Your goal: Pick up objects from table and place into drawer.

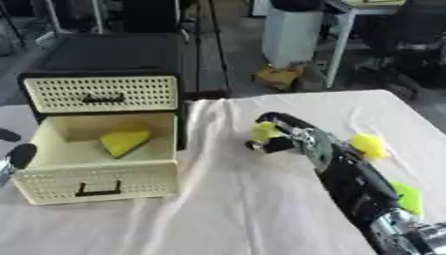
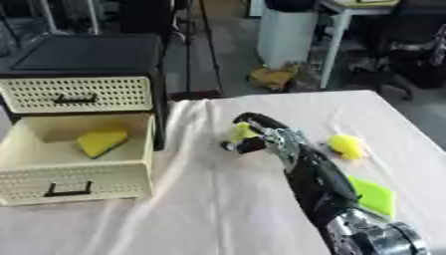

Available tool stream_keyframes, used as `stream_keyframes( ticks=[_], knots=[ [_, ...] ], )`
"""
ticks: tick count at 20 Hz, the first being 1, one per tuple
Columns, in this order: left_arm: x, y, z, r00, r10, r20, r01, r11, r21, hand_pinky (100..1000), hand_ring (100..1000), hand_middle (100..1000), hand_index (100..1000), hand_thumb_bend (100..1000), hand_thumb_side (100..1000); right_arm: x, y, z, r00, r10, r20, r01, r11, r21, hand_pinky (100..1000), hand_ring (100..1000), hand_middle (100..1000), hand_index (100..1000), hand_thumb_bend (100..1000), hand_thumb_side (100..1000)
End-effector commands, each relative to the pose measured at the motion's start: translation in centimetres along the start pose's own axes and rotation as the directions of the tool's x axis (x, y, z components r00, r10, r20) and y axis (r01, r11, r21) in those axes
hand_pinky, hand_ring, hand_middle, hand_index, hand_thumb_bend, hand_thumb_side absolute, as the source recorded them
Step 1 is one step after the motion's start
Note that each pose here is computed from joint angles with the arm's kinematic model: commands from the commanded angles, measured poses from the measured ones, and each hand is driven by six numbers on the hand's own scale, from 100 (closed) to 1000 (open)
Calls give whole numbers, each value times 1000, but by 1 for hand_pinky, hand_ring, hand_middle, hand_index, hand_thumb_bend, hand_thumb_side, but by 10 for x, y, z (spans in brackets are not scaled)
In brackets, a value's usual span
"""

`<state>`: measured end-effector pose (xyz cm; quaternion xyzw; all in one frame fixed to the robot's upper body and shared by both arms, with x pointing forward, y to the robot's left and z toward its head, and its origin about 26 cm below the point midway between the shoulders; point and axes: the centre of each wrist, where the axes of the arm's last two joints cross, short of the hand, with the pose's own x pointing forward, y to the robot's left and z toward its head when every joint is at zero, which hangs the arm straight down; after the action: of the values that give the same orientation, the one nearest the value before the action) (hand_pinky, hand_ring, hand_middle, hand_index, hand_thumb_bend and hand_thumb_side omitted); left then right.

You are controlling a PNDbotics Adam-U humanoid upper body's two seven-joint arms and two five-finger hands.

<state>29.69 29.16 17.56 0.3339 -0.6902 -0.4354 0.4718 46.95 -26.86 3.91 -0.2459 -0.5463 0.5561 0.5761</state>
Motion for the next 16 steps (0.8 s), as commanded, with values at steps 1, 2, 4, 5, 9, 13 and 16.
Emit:
stream_keyframes(
  ticks=[1,2,4,5,9,13,16],
  knots=[
    [4,7,0,1000,-13,20,13,1000,15,100,100,100,726,536,1000,5,-13,-3,997,71,-4,-71,997,3,866,1000,964,926,492,542],
    [4,7,0,1000,-13,20,12,1000,14,100,100,100,725,536,1000,5,-12,-3,997,80,-7,-80,997,10,845,992,958,920,494,533],
    [4,7,1,1000,-11,19,11,1000,15,100,100,100,725,536,1000,4,-10,-2,996,93,-13,-93,995,22,808,955,952,912,465,493],
    [4,7,1,1000,-10,19,10,1000,14,100,100,100,725,536,1000,4,-8,-2,995,97,-15,-96,995,27,790,937,948,908,430,457],
    [4,7,1,1000,-8,21,8,1000,12,100,100,100,725,535,1000,1,-1,-1,995,95,-29,-94,995,42,727,889,934,893,249,260],
    [4,6,1,1000,-8,21,8,1000,10,100,100,100,725,533,1000,-3,6,1,997,60,-45,-58,997,41,610,823,898,856,100,100],
    [4,6,2,1000,-8,20,8,1000,10,100,100,100,725,530,1000,-5,6,2,998,35,-48,-34,999,17,515,745,872,839,100,100]
  ],
)
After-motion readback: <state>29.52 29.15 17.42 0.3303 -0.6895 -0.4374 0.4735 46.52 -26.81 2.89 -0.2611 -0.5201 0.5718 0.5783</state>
